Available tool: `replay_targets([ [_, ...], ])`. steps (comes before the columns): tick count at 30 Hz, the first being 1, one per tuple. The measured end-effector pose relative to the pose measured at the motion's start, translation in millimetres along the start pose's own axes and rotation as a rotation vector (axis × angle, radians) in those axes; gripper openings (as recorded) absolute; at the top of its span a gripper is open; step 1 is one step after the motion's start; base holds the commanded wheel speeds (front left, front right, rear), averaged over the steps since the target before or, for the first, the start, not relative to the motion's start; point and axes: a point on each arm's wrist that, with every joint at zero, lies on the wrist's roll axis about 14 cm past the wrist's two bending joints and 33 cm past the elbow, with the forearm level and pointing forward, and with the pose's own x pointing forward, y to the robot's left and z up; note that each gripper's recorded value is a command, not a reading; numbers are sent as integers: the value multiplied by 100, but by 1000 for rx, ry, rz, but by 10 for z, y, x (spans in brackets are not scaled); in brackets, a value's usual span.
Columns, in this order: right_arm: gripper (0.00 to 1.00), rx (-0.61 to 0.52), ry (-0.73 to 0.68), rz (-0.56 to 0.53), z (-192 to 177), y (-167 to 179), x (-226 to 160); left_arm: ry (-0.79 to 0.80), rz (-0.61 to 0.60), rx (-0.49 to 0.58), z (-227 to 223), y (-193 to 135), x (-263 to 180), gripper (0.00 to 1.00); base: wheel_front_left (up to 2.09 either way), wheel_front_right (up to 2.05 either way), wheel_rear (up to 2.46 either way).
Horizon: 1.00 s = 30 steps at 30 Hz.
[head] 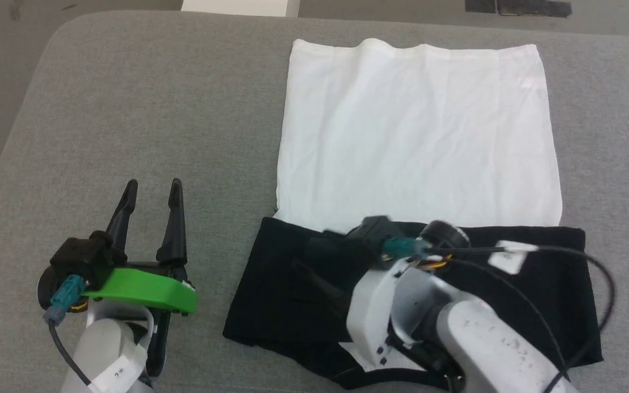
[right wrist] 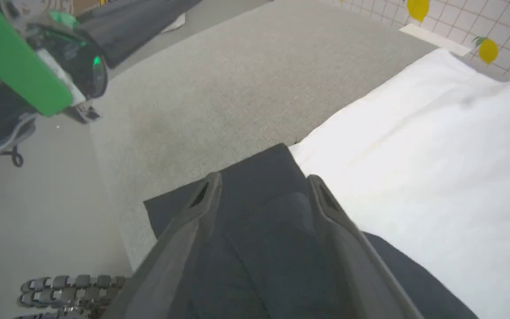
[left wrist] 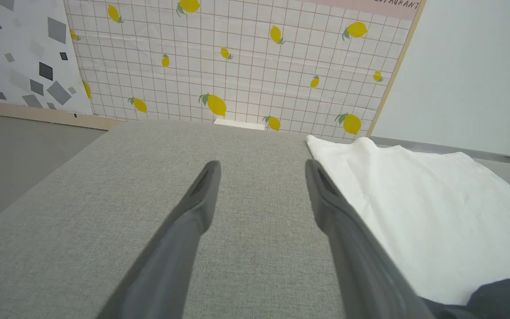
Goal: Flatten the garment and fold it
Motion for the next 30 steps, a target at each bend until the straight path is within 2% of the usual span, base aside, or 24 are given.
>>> replay_targets([
  [3,100,51,-157,-68,302,-191,-158,4,-29,13,-3,-54,21,100,0,0,0],
  [7,100,100,-348,-234,570,-629,-525,-2,-97,48,45,-168,143,100,0,0,0],
  [10,100,115,-469,-370,693,-960,-840,-26,-160,80,176,-277,355,100,0,0,0],
  [14,100,113,-563,-539,689,-1360,-1181,-22,-246,129,280,-449,675,100,0,0,0],
  [21,100,142,-549,-730,333,-1850,-1453,17,-337,146,374,-605,1342,100,0,0,0],
  [27,100,238,-513,-789,-79,-2048,-1468,221,-355,192,45,-588,1978,100,0,0,0],
  [30,100,264,-495,-818,-239,-2122,-1487,363,-353,157,-244,-600,2172,100,0,0,0],
])
